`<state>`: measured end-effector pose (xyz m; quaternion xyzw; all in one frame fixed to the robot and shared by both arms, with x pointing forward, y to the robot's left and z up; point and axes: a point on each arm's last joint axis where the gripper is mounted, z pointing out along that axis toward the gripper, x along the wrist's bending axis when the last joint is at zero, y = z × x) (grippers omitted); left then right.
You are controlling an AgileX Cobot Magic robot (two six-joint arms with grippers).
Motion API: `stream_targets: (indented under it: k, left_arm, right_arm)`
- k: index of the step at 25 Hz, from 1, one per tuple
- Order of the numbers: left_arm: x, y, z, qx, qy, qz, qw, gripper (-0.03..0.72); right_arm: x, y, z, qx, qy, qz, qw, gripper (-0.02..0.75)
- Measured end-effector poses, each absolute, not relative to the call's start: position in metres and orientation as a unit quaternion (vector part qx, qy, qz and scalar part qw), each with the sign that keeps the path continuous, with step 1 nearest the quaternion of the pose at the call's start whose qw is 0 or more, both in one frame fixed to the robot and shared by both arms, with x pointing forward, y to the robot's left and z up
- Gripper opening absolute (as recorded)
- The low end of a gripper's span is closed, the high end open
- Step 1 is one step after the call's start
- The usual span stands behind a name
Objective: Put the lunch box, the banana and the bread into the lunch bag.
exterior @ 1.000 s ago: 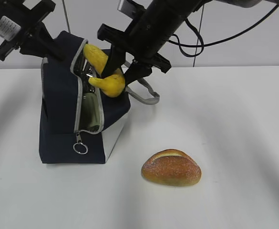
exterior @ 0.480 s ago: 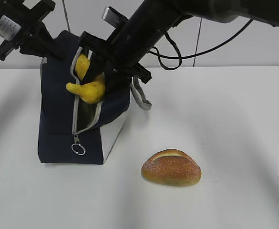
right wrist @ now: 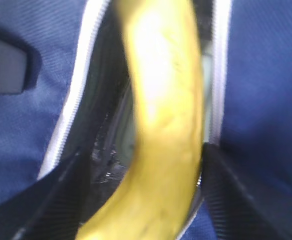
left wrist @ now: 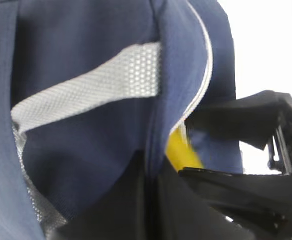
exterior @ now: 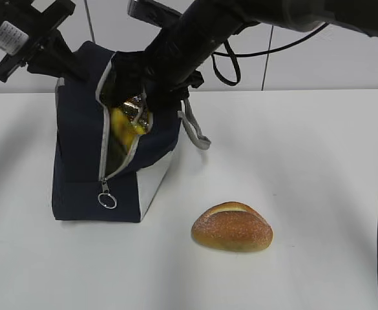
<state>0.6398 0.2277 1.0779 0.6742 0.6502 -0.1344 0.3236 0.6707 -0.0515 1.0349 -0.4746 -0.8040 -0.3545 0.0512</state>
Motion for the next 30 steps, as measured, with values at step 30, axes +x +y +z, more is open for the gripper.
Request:
stream_targets:
  k: [30]
  left_arm:
    - [0.640,0.228,1.078,0.681,0.644,-0.130,0.323,-0.003]
  right_arm:
    - [0.592,-0.130,1.069,-0.352,-0.928,-0.097,-0.073,0.564]
